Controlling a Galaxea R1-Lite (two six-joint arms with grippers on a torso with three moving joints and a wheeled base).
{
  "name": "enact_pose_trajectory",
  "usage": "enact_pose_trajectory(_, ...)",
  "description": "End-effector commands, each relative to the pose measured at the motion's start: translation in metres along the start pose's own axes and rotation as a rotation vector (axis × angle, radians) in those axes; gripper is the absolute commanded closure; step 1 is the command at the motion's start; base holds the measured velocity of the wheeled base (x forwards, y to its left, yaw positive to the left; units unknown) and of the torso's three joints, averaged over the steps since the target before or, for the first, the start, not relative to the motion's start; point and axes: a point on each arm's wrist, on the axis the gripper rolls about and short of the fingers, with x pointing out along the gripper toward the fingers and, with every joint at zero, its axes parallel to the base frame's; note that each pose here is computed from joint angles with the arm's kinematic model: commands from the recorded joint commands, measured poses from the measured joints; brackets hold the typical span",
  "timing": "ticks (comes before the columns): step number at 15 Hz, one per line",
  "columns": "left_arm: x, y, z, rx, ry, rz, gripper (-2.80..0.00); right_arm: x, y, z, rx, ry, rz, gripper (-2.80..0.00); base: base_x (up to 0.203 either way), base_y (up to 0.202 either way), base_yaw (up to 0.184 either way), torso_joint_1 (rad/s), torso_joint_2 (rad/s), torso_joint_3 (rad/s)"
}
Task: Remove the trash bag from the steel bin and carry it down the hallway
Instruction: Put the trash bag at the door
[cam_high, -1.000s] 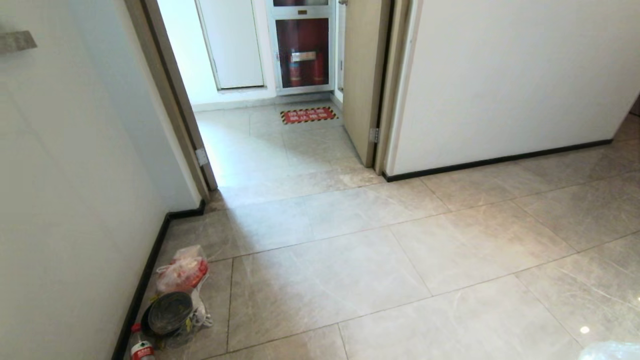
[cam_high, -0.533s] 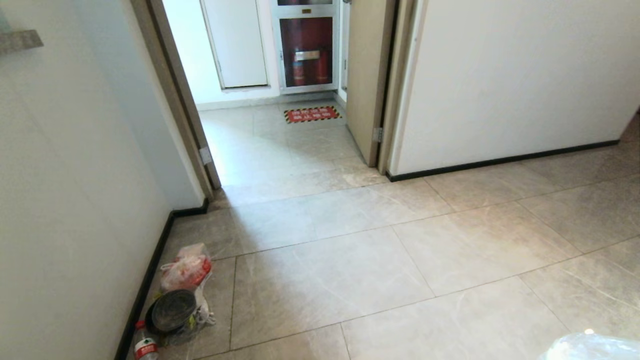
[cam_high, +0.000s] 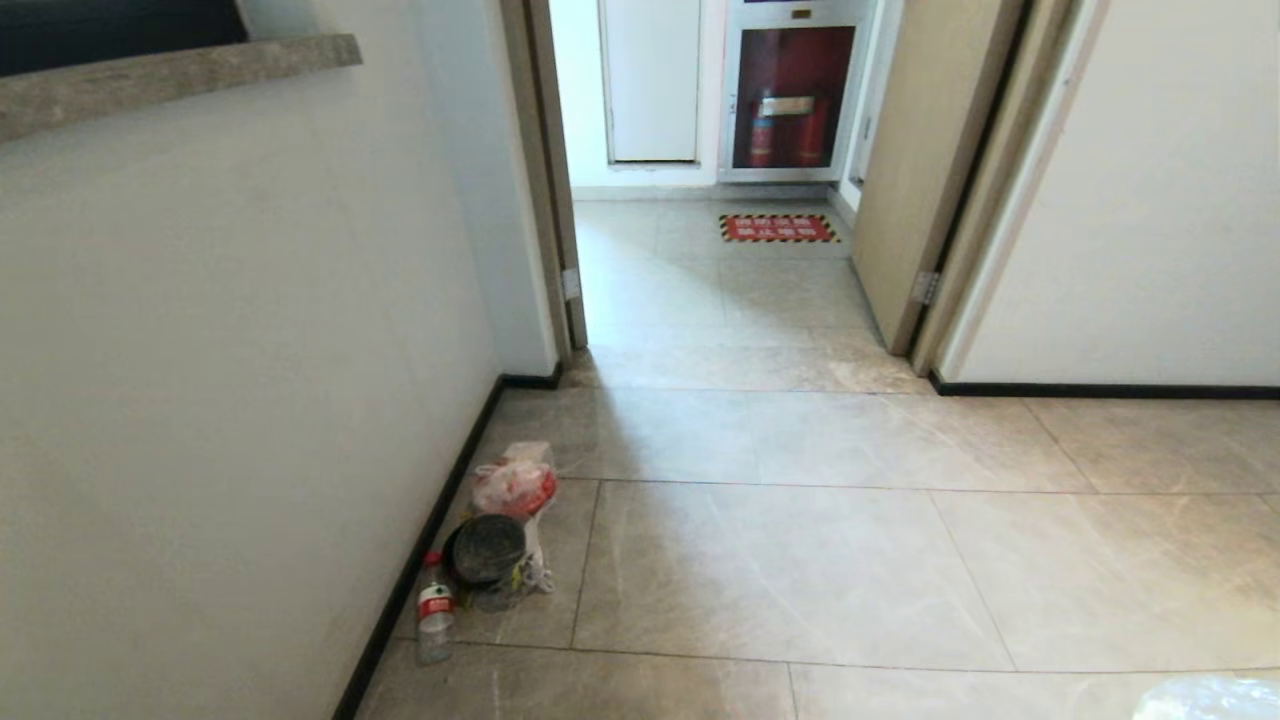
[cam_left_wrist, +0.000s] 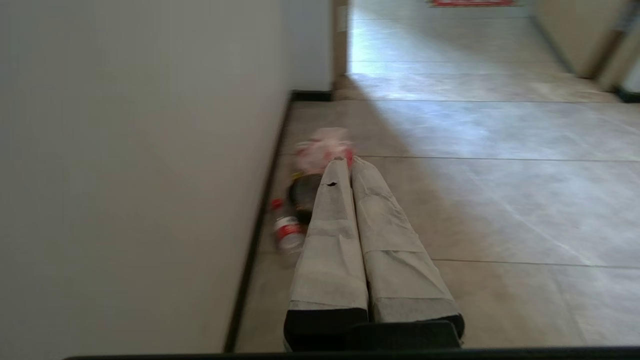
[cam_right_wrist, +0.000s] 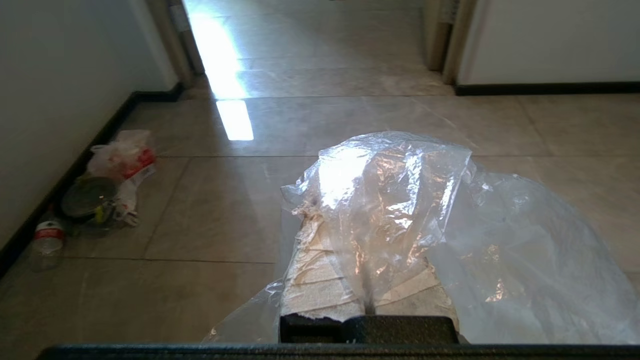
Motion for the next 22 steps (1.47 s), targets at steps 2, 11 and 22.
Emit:
enact_pose_trajectory(2, 0.0003, 0.0, -0.0008, 0.0, 0.004, 0.0, 0.0, 0.0002, 0.0, -0.0005, -0.001, 0.004, 0.0, 0.0, 0.008, -0.014, 0.184, 0.002, 0.0, 0.005)
enact_pose_trajectory(11, 0.0003, 0.0, -0.0008, 0.0, 0.004, 0.0, 0.0, 0.0001, 0.0, -0.0004, 0.0, 0.001, 0.0, 0.0, 0.001, -0.009, 0.174, 0.001, 0.0, 0.002)
enact_pose_trajectory(22, 0.0003, 0.0, -0.0008, 0.0, 0.004, 0.0, 0.0, 0.0001, 0.0, -0.0004, -0.003, 0.001, 0.0, 0.0, 0.001, -0.009, 0.172, 0.001, 0.0, 0.002)
